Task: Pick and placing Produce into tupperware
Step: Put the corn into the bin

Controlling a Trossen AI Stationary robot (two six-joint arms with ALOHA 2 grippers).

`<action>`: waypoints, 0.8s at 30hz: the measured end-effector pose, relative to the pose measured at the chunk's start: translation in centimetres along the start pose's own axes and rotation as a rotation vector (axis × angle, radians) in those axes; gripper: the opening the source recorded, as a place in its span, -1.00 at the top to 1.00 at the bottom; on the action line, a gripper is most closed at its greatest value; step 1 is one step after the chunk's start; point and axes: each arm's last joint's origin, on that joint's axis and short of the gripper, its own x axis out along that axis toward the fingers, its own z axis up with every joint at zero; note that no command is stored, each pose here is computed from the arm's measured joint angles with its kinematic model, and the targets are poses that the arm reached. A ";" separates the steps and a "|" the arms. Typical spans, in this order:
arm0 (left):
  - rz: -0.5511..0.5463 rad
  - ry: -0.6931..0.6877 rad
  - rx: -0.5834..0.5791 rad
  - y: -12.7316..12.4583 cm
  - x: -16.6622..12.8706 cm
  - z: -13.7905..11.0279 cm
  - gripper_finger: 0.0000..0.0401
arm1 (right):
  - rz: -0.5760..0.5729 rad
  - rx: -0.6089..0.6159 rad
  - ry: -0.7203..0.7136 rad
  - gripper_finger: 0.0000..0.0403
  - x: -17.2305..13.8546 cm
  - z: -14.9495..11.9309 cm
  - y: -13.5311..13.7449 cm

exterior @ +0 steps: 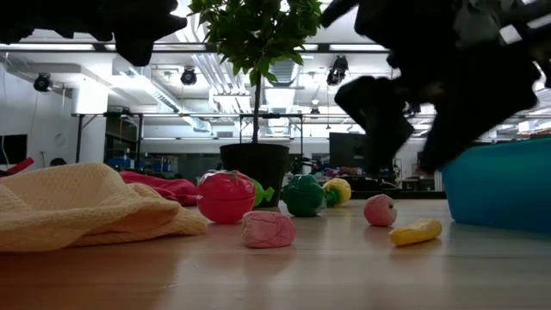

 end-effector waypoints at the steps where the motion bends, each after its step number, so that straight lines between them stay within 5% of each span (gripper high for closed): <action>1: 0.000 0.000 -0.013 0.0 0.0 0.0 0.36 | 0.003 0.000 0.008 -0.13 0.2 -0.1 0.0; 24: 0.000 -0.002 0.016 0.0 0.0 0.0 0.36 | 0.024 0.051 0.107 -0.13 2.4 -1.6 0.6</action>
